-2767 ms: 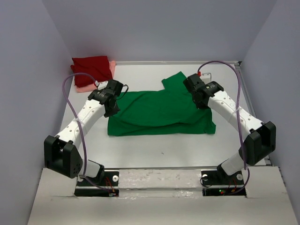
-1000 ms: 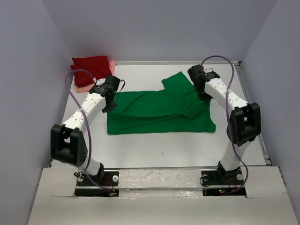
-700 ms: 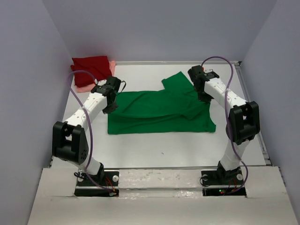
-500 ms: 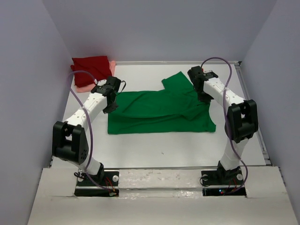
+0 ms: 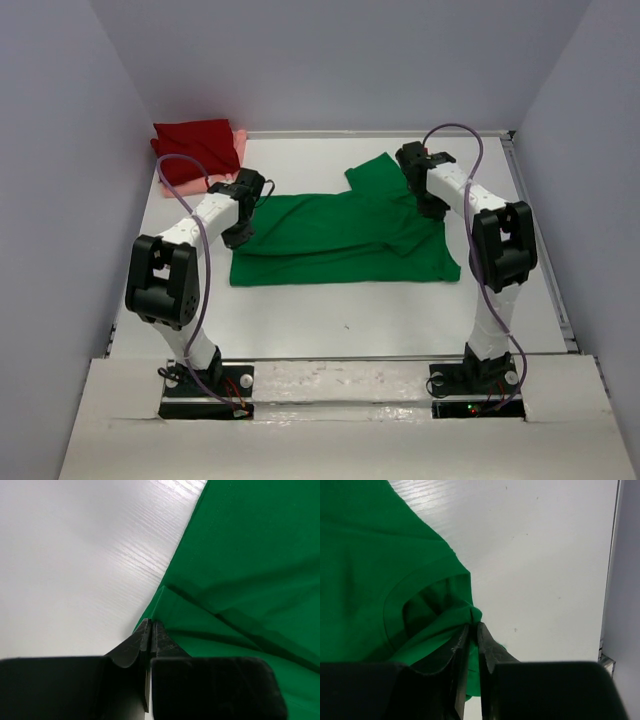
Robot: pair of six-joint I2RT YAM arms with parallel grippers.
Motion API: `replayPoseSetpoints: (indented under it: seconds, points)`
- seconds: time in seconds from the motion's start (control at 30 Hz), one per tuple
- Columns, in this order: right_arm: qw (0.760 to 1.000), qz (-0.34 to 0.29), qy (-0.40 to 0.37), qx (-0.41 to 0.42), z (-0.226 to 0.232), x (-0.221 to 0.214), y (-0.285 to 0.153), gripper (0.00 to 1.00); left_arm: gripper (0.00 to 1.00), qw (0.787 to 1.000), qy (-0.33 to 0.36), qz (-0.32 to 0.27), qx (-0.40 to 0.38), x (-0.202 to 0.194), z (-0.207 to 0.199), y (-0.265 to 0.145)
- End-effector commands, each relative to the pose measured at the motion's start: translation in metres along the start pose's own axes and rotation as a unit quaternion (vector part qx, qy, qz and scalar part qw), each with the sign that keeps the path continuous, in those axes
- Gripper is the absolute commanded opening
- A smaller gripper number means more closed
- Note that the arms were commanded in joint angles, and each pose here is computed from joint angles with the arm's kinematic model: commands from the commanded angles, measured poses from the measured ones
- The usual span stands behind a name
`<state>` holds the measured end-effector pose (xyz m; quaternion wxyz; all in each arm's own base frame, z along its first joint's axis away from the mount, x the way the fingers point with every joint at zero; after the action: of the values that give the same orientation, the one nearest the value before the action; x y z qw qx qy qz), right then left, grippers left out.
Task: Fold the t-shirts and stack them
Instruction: Fold the flattened tshirt in 1/3 of the way
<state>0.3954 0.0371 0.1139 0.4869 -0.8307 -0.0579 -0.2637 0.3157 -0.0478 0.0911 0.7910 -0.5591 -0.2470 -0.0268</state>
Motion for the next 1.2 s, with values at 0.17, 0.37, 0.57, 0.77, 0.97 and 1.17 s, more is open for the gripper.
replayPoseSetpoints:
  seconds: [0.17,0.37,0.57,0.77,0.97,1.17]
  points:
    - [0.999,-0.04,0.019,-0.01,-0.005,0.036,0.002,0.27,0.39,0.997,-0.041,-0.064,0.012,0.033,0.01,-0.018]
    - [0.999,-0.049,0.017,-0.005,-0.002,0.05,0.005,0.28,0.4,0.997,-0.039,-0.063,0.031,0.035,0.012,-0.014]
    - [0.998,-0.054,0.018,0.004,-0.004,0.051,-0.002,0.27,0.54,0.995,-0.052,-0.082,0.03,0.043,0.013,-0.019]
    - [0.997,-0.053,0.035,0.044,-0.015,0.038,-0.023,0.27,0.56,0.992,-0.065,-0.1,0.028,0.05,0.018,-0.032]
    - [0.992,-0.074,0.024,0.096,-0.013,0.019,-0.059,0.26,0.5,0.992,-0.043,-0.121,0.012,0.038,0.013,-0.06]
    - [0.986,-0.086,0.029,0.138,-0.017,0.01,-0.078,0.12,0.4,0.988,-0.028,-0.143,-0.046,0.014,0.006,-0.098]
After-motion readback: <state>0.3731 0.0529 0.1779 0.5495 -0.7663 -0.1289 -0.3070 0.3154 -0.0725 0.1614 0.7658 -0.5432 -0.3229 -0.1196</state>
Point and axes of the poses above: each gripper's point midway between its finger pads, its own y axis out along the fingers, its own z axis along the line the jaws close on, x = y × z, the point moved 2 cm from there along -y, back along the fingers, and after that the axes turned 9 degrees about y, right-handed, at the moved point
